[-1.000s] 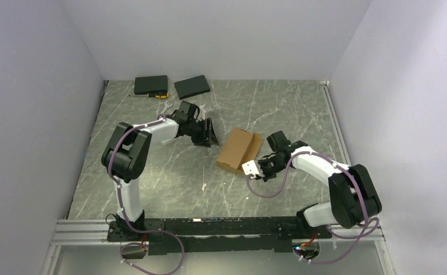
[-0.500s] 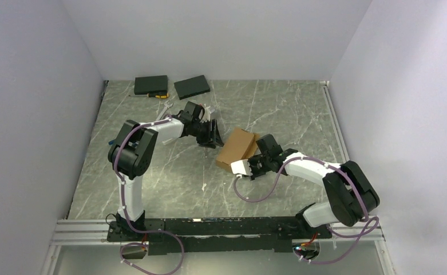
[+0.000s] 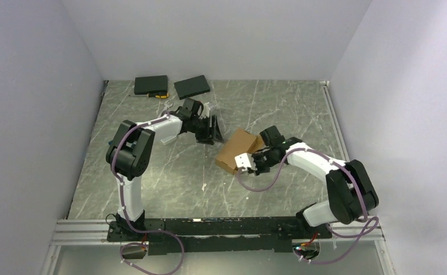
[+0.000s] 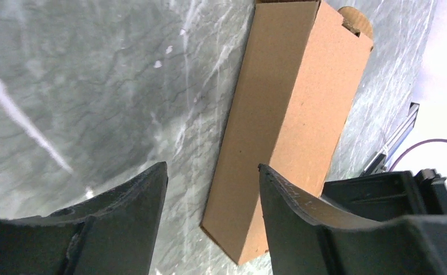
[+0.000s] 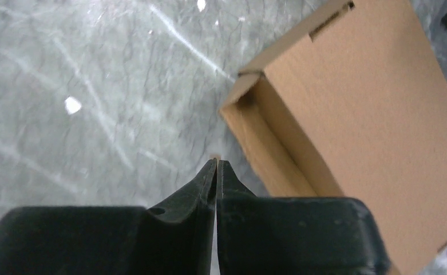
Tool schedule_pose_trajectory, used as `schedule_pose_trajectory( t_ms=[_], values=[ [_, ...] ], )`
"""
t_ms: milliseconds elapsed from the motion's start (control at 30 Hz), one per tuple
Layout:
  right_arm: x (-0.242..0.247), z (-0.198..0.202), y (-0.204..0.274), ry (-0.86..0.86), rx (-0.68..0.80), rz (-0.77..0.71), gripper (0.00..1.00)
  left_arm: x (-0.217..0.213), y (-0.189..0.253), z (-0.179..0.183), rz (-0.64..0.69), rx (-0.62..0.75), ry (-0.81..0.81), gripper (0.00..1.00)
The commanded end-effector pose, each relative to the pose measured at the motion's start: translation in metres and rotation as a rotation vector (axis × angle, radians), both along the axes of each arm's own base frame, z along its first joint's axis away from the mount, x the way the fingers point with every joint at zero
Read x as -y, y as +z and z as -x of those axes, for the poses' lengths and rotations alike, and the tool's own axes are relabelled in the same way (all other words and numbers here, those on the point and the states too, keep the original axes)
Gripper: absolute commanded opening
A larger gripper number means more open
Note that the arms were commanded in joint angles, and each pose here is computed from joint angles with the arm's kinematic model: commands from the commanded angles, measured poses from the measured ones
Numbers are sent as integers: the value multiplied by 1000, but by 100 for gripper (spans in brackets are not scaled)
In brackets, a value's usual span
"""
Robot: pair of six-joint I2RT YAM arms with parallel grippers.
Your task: Fold the paper box
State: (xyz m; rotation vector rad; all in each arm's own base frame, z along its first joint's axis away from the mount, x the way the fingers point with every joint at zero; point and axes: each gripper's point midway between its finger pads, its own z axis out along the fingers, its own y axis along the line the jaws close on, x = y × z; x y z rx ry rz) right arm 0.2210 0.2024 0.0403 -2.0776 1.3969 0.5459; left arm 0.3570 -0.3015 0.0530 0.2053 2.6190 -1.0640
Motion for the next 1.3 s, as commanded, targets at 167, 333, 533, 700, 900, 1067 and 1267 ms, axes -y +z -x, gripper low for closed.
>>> schedule_pose_trajectory(
  t_ms=[167,333,533,700,900,1067,1267],
  values=[
    [20,-12,82,-168,-98,-201,12,-58,90,-14,-14,253,191,67],
    [48,-138,126,-843,-74,-383,3,-76,78,41,17,175,261,38],
    [70,-219,99,-1143,-162,-329,0,-60,44,100,43,60,246,7],
    [59,-242,60,-1143,-228,-246,0,-31,22,105,44,11,213,7],
    [38,-238,34,-1051,-269,-181,0,-6,2,88,38,-29,186,7],
    [14,-211,24,-930,-315,-158,0,-5,-4,74,-14,-28,206,7],
    [13,-190,20,-907,-335,-129,0,-22,-11,50,-61,-34,233,7]
  ],
)
